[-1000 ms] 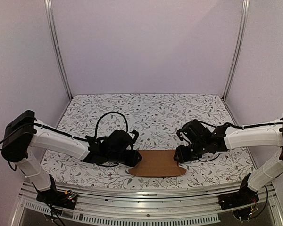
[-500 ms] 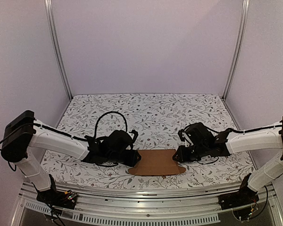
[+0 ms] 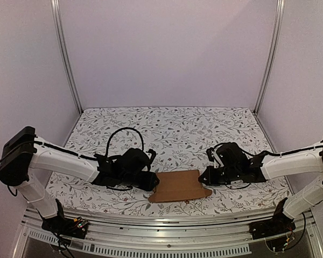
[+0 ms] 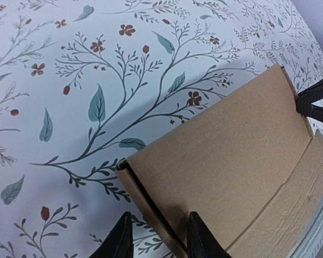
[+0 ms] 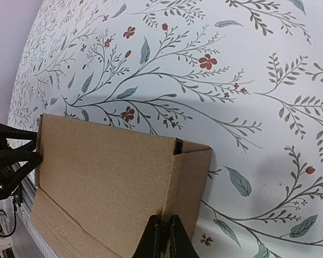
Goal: Fold the paper box
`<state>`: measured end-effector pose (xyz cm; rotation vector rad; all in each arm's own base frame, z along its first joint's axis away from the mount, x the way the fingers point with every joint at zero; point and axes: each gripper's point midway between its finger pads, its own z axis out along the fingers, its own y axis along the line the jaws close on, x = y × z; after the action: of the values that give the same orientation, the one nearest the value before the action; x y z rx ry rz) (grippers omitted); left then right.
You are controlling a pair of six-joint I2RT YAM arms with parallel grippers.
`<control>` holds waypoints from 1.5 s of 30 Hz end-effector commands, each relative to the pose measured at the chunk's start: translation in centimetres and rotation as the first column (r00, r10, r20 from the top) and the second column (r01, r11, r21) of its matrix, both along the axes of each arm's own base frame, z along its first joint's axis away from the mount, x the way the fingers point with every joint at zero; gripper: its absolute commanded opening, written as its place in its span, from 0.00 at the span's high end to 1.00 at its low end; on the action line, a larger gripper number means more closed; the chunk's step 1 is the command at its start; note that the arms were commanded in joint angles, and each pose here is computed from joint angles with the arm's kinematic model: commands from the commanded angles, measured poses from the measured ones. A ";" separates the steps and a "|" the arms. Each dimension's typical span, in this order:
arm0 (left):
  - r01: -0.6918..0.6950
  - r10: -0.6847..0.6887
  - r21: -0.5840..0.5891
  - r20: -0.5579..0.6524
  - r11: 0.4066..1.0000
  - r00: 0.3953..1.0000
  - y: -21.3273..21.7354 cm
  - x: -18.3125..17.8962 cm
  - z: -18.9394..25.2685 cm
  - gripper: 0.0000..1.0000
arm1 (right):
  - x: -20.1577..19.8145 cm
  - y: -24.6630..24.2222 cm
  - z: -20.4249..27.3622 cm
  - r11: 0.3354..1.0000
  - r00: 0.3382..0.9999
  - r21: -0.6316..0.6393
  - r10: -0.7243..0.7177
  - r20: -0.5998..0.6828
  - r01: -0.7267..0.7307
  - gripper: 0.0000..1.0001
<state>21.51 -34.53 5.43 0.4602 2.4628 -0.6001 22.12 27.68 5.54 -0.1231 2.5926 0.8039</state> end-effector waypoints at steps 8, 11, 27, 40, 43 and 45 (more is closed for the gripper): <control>0.005 -0.007 -0.050 -0.038 0.999 0.999 2.1 -1.6 1.9 0.44 | -2.4 -3.7 -4.4 0.997 0.993 -0.074 -0.003 -0.117 -0.005 1.00; 0.007 -0.015 -0.128 -0.064 0.992 0.998 1.8 -2.0 2.6 0.38 | -2.4 -3.8 -4.5 0.998 0.993 -0.069 0.001 -0.116 -0.010 1.00; -0.135 -0.065 -0.560 -0.322 0.818 0.944 -1.8 -3.7 2.5 0.03 | -2.7 -3.8 -4.8 0.999 0.994 -0.043 0.015 -0.106 -0.020 1.00; -0.284 -0.117 -0.715 -0.456 0.639 0.882 -3.6 -3.1 1.0 0.06 | -2.9 -4.0 -4.5 0.999 0.995 -0.029 0.017 -0.099 -0.020 1.00; -0.302 -0.119 -0.721 -0.470 0.624 0.874 -3.4 -3.1 0.6 0.10 | -2.9 -4.0 -4.5 0.999 0.995 -0.029 0.016 -0.099 -0.019 1.00; -0.312 -0.112 -0.714 -0.478 0.626 0.871 -3.2 -3.0 0.3 0.12 | -2.9 -4.0 -4.5 0.999 0.995 -0.029 0.015 -0.097 -0.017 1.00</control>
<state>17.99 -38.12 4.78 -0.1850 2.3594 -1.7298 22.04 26.72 5.41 -0.1240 2.5077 0.9502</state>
